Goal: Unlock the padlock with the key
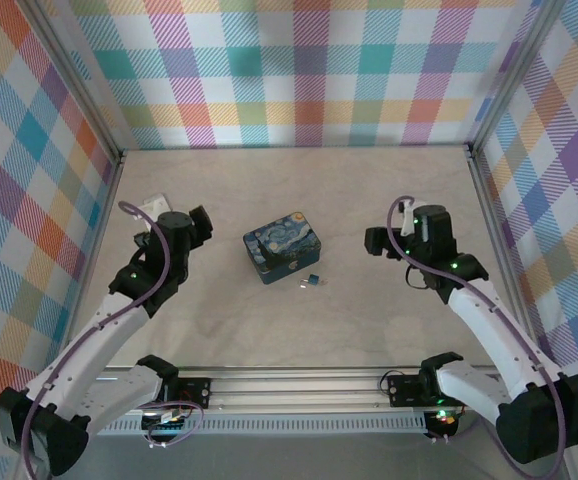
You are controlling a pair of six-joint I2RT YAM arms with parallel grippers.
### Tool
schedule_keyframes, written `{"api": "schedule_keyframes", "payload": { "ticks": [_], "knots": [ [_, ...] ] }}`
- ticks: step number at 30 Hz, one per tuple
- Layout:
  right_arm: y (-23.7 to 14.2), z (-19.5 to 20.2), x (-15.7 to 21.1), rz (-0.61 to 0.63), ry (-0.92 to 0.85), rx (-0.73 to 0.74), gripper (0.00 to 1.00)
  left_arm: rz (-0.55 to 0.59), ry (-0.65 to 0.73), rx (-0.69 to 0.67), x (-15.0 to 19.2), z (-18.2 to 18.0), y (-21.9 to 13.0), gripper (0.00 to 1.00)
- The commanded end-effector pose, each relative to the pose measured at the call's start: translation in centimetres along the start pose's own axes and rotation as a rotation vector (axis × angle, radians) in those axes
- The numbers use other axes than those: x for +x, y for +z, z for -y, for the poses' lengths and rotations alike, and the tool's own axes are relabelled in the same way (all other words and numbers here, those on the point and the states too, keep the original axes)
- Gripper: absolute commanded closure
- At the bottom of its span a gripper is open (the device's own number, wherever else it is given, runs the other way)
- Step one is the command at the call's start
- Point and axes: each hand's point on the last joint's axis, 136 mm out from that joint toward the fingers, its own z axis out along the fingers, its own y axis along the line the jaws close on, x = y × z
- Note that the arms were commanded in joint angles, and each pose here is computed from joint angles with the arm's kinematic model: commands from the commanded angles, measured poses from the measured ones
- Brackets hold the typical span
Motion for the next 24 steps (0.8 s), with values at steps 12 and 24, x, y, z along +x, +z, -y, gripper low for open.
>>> {"api": "schedule_keyframes", "payload": {
  "ticks": [12, 24],
  "knots": [
    [3.1, 11.7, 1.7, 0.203, 0.067, 0.335, 0.00, -0.029, 0.105, -0.083, 4.5, -3.1, 6.8, 0.00],
    [7.3, 11.1, 1.7, 0.347, -0.009, 0.225, 0.00, -0.043, 0.219, -0.018, 8.5, -2.9, 9.0, 0.00]
  ]
}}
